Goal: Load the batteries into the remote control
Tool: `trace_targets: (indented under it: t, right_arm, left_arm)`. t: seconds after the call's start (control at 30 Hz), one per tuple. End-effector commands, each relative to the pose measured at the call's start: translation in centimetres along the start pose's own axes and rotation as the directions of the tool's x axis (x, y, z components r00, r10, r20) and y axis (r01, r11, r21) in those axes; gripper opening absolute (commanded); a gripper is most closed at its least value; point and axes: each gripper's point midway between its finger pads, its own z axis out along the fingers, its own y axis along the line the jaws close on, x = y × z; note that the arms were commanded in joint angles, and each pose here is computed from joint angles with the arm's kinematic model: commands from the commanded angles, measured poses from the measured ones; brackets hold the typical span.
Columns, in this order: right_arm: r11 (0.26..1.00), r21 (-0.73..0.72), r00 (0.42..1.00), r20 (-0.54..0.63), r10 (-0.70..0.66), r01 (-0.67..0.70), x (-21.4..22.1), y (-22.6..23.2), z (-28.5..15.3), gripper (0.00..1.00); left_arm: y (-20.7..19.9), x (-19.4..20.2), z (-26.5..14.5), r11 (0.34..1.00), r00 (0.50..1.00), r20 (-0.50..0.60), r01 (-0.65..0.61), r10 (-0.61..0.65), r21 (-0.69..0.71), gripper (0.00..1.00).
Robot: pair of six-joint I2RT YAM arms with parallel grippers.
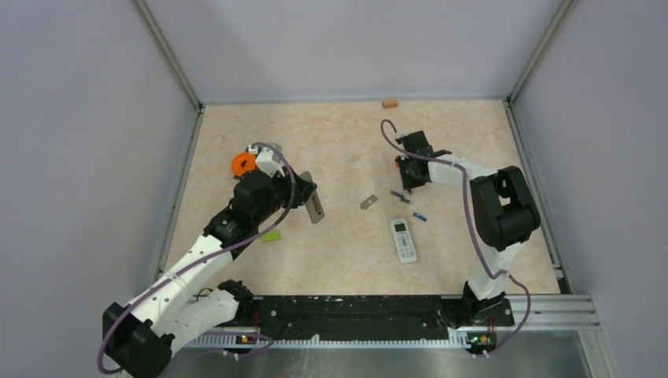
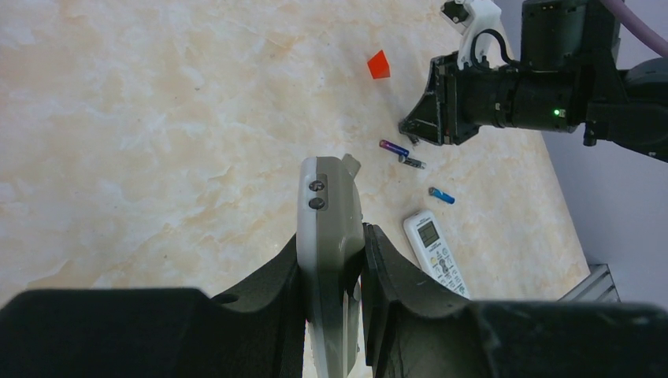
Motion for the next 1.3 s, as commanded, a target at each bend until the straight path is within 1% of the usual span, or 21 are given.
trace_targets:
  t: [0.0,0.1,0.17,0.27,0.37,0.47,0.53,0.7,0.83,0.97,1.07,1.27]
  right_arm:
    - [1.000,-0.021,1.000,0.007,0.018,-0.017,-1.1,-0.2,0.3,0.17]
    - [0.999,-0.016,0.999,0.007,0.031,-0.031,-1.1,-0.6,0.2,0.09]
    - [1.000,-0.007,0.999,0.031,0.031,-0.031,-1.3,-0.8,-0.3,0.08]
    - [0.999,-0.006,0.995,0.096,0.040,-0.040,-2.4,-0.9,-1.7,0.07]
    - [0.998,-0.026,0.980,0.190,0.066,-0.062,-4.0,-0.8,-3.7,0.07]
    - [0.994,-0.062,0.952,0.286,0.104,-0.090,-5.6,-0.6,-6.2,0.07]
    - [0.988,-0.118,0.923,0.360,0.135,-0.099,-6.8,0.1,-8.6,0.07]
    - [0.956,-0.269,0.851,0.469,0.236,-0.117,-8.2,1.9,-13.6,0.07]
    - [0.906,-0.415,0.802,0.512,0.309,-0.084,-8.6,4.8,-17.7,0.07]
    - [0.862,-0.505,0.761,0.547,0.349,-0.032,-8.5,7.7,-21.5,0.07]
    - [0.824,-0.566,0.724,0.572,0.385,0.009,-8.6,9.3,-24.5,0.07]
    - [0.730,-0.680,0.681,0.565,0.465,0.066,-8.2,12.0,-28.5,0.07]
  left_arm:
    - [-2.6,-1.5,-0.1,0.991,0.999,0.033,-0.040,0.037,0.124,0.00]
    - [-4.1,-1.1,-0.6,0.974,0.997,0.014,-0.074,0.072,0.214,0.00]
    - [-6.0,-1.1,-1.3,0.940,0.994,0.023,-0.109,0.107,0.322,0.00]
    - [-7.7,-0.8,-2.2,0.891,0.989,0.035,-0.145,0.144,0.431,0.00]
    - [-8.5,-0.7,-2.5,0.866,0.988,0.035,-0.151,0.152,0.477,0.00]
    - [-8.8,-0.6,-2.3,0.861,0.990,0.032,-0.136,0.138,0.491,0.00]
    - [-8.8,-0.7,-2.0,0.862,0.992,0.031,-0.119,0.120,0.493,0.00]
    - [-8.0,-1.2,-0.6,0.901,0.999,0.020,-0.045,0.040,0.431,0.00]
    - [-7.4,-1.4,0.8,0.920,0.999,0.018,0.019,-0.028,0.390,0.00]
    - [-7.0,-1.2,2.2,0.930,0.998,-0.008,0.064,-0.066,0.361,0.00]
    - [-7.3,-1.0,2.9,0.926,0.995,-0.041,0.102,-0.093,0.362,0.00]
    - [-8.5,-0.7,3.4,0.896,0.985,-0.099,0.171,-0.143,0.410,0.00]
